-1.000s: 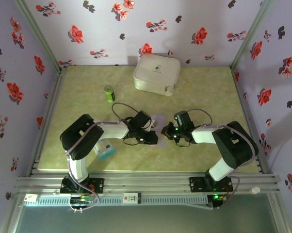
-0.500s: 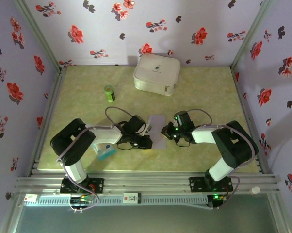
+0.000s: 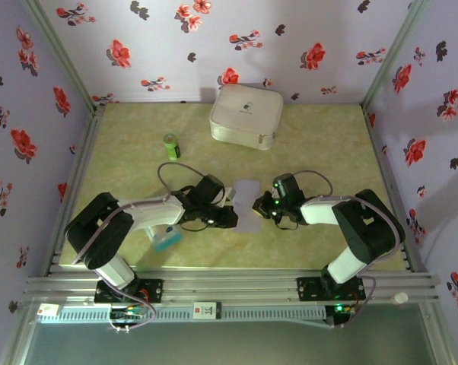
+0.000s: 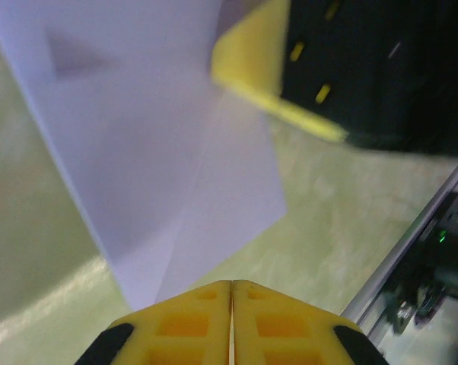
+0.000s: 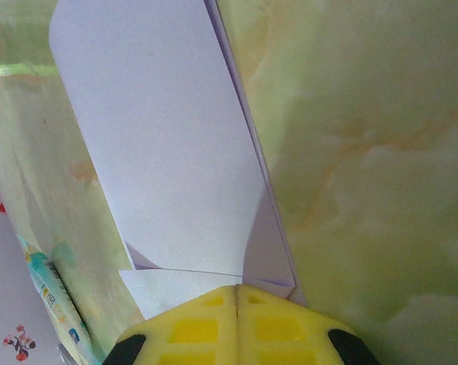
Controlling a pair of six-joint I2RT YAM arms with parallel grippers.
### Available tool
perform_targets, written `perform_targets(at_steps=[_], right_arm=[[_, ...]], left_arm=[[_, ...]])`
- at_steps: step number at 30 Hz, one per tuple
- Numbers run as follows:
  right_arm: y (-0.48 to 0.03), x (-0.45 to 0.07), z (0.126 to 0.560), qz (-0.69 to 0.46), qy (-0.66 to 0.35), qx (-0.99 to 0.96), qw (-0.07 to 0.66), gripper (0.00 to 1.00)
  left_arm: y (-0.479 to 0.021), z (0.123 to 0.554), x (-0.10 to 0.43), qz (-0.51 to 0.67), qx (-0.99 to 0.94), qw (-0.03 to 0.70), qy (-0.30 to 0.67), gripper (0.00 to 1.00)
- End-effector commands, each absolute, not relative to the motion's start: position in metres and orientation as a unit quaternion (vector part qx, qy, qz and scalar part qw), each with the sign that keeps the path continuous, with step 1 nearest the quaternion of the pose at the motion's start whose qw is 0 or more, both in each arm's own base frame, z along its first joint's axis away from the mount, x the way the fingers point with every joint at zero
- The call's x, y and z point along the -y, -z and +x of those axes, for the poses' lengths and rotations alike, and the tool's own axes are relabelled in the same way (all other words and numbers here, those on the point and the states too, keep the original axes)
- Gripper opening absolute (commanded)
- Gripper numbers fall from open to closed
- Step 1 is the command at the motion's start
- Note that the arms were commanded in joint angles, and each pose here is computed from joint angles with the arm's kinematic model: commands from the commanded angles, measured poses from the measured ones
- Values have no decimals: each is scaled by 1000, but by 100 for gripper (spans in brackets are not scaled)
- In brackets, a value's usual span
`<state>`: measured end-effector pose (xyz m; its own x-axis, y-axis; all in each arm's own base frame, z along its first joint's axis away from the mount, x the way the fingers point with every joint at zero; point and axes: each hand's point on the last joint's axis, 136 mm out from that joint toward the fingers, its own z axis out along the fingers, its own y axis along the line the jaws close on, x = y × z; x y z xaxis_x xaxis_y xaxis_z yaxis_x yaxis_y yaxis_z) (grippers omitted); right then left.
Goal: Fold a paper plane with a square sheet of paper (pick it up from the middle)
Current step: Fold the triangle a second time at the center of the table.
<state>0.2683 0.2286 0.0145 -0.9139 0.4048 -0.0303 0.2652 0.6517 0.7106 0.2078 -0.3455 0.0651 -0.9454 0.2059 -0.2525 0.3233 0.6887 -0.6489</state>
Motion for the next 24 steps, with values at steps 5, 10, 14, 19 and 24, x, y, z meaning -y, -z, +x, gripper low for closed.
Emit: perform_targets(at_steps=[5,10,14,19,24], right_arm=[[9,-209,258,213,-311,-923,71,0],[-14,-220,271,193,-337,-917,91,0],[-35,-233,278,173,-367,-907,111,2],[-45,-257,270,147,-394,-900,113,3],[-21,-270,254,138,-380,-911,81,2]], left_arm=[[-37,224,357,147,-926,58,343,8],[-6,214,344,131,-938,35,320,7],[9,206,335,118,-942,24,314,4],[17,200,329,112,-944,17,309,4],[16,201,330,113,-944,17,310,3]])
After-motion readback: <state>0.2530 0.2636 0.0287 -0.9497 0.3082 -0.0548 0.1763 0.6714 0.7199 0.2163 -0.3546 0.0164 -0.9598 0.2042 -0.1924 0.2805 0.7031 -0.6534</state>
